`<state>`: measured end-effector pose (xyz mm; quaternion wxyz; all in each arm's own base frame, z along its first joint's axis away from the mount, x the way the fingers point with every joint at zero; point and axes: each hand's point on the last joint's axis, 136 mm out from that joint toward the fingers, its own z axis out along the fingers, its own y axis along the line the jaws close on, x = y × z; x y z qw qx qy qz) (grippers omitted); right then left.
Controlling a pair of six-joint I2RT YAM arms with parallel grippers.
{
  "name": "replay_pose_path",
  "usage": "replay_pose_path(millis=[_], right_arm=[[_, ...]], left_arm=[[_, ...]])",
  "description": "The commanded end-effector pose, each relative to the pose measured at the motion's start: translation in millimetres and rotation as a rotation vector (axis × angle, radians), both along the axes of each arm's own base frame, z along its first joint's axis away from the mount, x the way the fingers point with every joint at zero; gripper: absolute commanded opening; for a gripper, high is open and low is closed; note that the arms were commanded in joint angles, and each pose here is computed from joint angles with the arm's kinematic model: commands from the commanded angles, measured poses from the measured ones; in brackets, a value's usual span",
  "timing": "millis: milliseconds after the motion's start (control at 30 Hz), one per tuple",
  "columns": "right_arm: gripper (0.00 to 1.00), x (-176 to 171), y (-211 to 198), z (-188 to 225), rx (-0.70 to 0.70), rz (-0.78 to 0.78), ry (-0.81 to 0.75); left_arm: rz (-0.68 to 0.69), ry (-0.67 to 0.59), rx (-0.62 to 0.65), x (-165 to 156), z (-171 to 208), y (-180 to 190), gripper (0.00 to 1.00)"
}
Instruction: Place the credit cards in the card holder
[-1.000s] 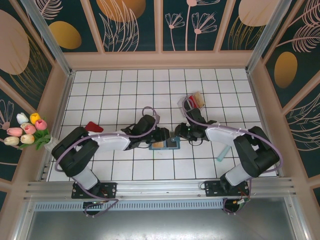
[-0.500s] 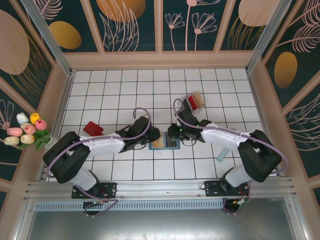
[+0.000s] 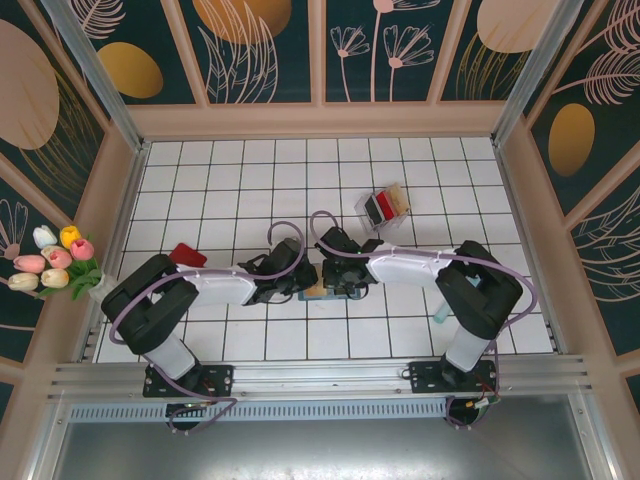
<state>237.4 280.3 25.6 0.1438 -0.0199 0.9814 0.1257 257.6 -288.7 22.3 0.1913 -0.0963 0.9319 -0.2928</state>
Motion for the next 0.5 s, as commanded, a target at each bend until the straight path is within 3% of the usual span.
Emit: replay_pose_path(millis=[0, 467], right_arm=[[0.13, 4, -28, 1, -0.135, -0.086, -0.028], [0.16, 13, -68, 19, -0.242, -0.177, -0.073]], left_arm=[[0.02, 0.057, 0.055, -8, -22, 13, 0.14], [0.016, 0.08, 0.095, -12, -36, 19, 0.12]])
